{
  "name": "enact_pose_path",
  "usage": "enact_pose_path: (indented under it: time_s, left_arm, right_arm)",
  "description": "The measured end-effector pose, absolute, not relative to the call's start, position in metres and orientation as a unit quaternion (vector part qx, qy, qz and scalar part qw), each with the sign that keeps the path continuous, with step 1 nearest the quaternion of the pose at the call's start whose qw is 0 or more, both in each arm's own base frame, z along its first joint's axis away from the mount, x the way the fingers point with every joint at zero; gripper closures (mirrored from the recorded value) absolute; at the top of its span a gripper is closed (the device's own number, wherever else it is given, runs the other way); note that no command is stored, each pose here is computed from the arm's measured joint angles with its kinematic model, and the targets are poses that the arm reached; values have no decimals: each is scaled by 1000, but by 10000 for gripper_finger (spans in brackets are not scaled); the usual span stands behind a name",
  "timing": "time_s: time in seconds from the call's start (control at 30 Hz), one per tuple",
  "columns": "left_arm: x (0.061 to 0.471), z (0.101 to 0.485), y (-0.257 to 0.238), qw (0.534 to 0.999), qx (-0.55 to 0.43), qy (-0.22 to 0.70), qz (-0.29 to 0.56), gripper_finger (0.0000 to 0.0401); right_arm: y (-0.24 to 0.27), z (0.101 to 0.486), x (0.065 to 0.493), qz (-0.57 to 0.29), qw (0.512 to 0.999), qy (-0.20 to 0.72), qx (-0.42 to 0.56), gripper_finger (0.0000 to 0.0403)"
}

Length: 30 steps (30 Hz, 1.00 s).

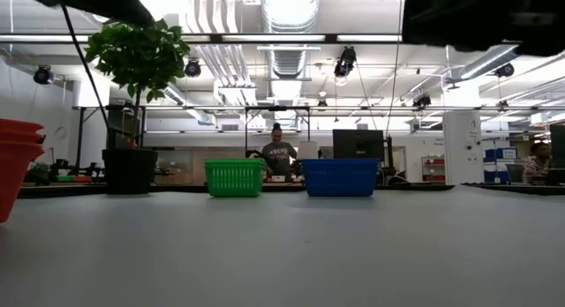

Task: Stack baskets by color
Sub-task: Return to Home Position

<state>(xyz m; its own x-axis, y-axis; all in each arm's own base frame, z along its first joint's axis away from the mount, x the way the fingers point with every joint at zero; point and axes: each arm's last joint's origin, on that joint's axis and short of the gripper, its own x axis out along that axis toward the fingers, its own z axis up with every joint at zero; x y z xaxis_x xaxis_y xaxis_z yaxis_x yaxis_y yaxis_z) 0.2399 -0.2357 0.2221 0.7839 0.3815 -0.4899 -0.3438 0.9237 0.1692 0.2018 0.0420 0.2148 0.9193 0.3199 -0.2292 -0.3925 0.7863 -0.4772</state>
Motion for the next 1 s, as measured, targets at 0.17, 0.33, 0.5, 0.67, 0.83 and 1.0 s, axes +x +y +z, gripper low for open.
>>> enact_pose_path:
  time_s: [0.17, 0.33, 0.5, 0.67, 0.83, 1.0]
  left_arm:
    - [283, 227, -213, 966, 73, 243, -40, 401]
    - [291, 232, -157, 949, 156, 187, -200, 401]
    - [263, 231, -79, 959, 150, 198, -133, 401]
    - [218, 232, -30, 977, 126, 152, -83, 401]
    - [174, 221, -8, 988, 109, 108, -34, 401]
    - [141, 205, -4, 994, 90, 62, -21, 401]
  right_arm:
    - [23, 198, 198, 140, 956, 73, -245, 360]
    - [6, 187, 190, 105, 965, 64, -230, 360]
    - [-6, 180, 179, 82, 973, 65, -205, 360]
    - [-14, 180, 168, 60, 977, 52, -199, 360]
    - [-21, 179, 157, 32, 977, 39, -206, 360]
    - [-29, 170, 143, 15, 979, 32, -203, 360]
